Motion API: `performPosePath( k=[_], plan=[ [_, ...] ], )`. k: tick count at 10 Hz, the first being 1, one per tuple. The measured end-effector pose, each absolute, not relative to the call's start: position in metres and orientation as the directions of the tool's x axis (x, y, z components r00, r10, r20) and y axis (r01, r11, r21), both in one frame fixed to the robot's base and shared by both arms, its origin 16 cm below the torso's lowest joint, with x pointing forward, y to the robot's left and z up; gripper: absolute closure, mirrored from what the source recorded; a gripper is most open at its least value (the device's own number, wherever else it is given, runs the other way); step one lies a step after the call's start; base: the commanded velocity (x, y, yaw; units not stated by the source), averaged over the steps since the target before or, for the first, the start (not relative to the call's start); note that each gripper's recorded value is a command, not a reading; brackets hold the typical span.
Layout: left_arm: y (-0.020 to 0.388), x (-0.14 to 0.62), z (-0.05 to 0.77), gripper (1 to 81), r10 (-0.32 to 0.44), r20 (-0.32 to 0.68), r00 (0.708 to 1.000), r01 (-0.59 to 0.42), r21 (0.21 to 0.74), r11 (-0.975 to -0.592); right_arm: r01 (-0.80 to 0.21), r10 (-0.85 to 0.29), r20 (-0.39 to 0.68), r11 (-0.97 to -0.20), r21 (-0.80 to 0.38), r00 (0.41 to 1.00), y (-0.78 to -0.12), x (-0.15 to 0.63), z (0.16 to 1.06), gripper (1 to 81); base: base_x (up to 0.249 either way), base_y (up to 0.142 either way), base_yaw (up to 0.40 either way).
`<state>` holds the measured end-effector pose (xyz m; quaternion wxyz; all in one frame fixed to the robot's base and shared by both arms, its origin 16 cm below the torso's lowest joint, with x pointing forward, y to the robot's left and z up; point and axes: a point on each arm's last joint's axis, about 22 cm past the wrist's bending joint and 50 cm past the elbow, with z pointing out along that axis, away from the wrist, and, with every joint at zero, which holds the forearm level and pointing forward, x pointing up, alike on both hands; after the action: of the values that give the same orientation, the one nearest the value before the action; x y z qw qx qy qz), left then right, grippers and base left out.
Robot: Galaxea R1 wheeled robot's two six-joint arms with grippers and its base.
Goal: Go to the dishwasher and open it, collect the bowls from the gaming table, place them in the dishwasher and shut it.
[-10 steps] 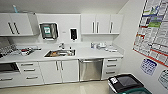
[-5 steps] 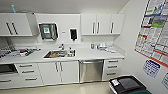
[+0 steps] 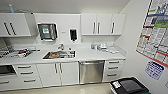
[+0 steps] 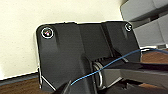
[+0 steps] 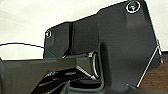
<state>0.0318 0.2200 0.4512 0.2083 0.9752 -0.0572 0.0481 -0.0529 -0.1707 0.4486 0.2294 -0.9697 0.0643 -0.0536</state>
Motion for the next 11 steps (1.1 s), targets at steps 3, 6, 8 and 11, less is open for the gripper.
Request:
performPosePath(
  k=[3,6,8,11],
  plan=[
    [0.22,0.0314,0.4513,1.0,-0.091,0.118,0.989,-0.132,0.401,-0.907,-0.099,-0.149,0.076,-0.887,-0.452,0.986,-0.1708,-0.0524,0.4486,1.0,0.08,0.0,0.0],
    [0.2202,0.0299,0.4512,1.0,-0.091,0.117,0.989,-0.131,0.401,-0.907,-0.099,-0.149,0.076,-0.886,-0.452,0.986,-0.1704,-0.0524,0.4486,1.0,0.08,0.0,0.0],
    [0.2199,0.0294,0.4512,1.0,-0.091,0.116,0.989,-0.13,0.401,-0.907,-0.1,-0.149,0.076,-0.886,-0.452,0.986,-0.1704,-0.0528,0.4486,1.0,0.08,0.0,0.0],
    [0.2197,0.0293,0.4512,1.0,-0.091,0.115,0.989,-0.13,0.401,-0.907,-0.099,-0.149,0.076,-0.887,-0.452,0.986,-0.1708,-0.0524,0.4486,1.0,0.08,0.0,0.0]
  ],
)
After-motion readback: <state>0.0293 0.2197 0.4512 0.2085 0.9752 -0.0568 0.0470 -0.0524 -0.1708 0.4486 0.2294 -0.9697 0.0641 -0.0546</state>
